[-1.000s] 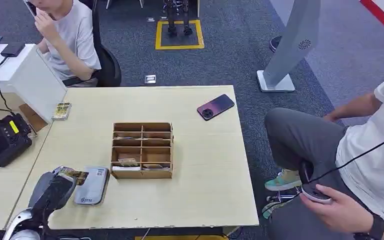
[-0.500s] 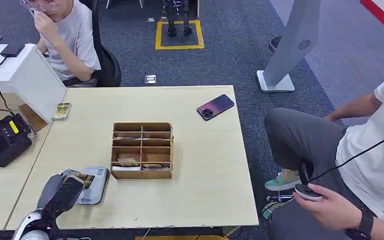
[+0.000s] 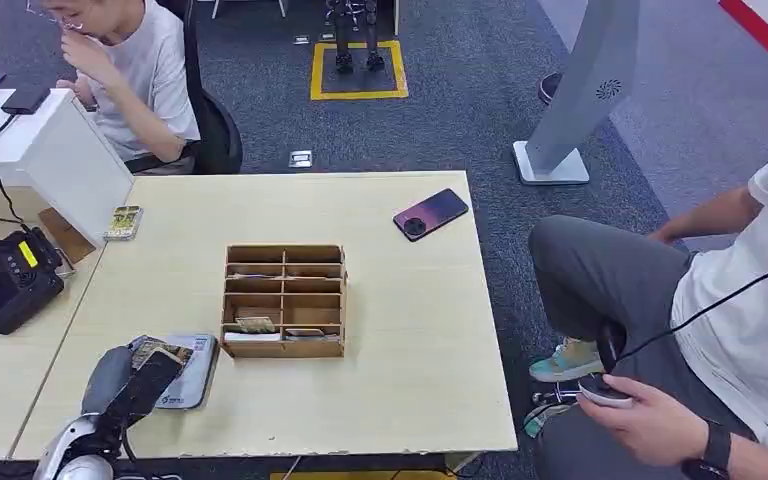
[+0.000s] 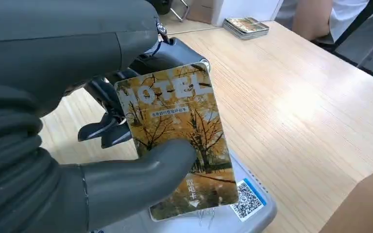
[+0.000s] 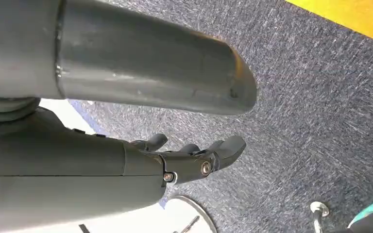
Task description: Pass the card to the sensor for recognition and then transmit it.
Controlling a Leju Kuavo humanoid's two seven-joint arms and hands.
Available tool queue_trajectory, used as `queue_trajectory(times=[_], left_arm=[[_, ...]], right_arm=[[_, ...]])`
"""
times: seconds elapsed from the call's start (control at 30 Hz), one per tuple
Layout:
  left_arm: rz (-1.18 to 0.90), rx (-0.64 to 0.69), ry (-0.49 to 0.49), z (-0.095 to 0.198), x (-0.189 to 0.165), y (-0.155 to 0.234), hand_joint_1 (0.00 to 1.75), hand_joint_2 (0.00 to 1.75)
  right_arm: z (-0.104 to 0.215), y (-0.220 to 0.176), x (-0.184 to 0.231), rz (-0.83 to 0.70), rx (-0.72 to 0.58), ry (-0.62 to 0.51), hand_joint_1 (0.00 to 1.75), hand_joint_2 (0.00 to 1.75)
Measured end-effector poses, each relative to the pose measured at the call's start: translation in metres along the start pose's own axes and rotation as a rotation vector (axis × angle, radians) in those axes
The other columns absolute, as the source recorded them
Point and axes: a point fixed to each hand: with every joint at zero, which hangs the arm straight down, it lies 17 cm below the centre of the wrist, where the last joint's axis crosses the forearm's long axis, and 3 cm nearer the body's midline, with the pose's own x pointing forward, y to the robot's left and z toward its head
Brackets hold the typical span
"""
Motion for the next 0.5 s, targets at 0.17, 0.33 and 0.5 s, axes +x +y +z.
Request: queue_trajectory(times=[0.17,0.33,0.5], left_arm=[[-0.006,-0.004,0.01,-0.0005,-0.0036,-0.0033,1.75,1.75],[-0.016,-0.004,0.016,-0.0004,-0.0058,-0.0046,1.75,1.75],[-0.035,-0.01,0.023,0.0005,-0.0093,-0.0077,1.75,1.75]], right_arm=[[0.0,0.0,0.0,0.0,0.0,0.0,0.0,0.0],[0.0,0.0001,-0.0001,0.0,0.0,0.0,0.0,0.0],[0.0,0.0001,0.0005,0.0,0.0,-0.003,0.0,0.0]])
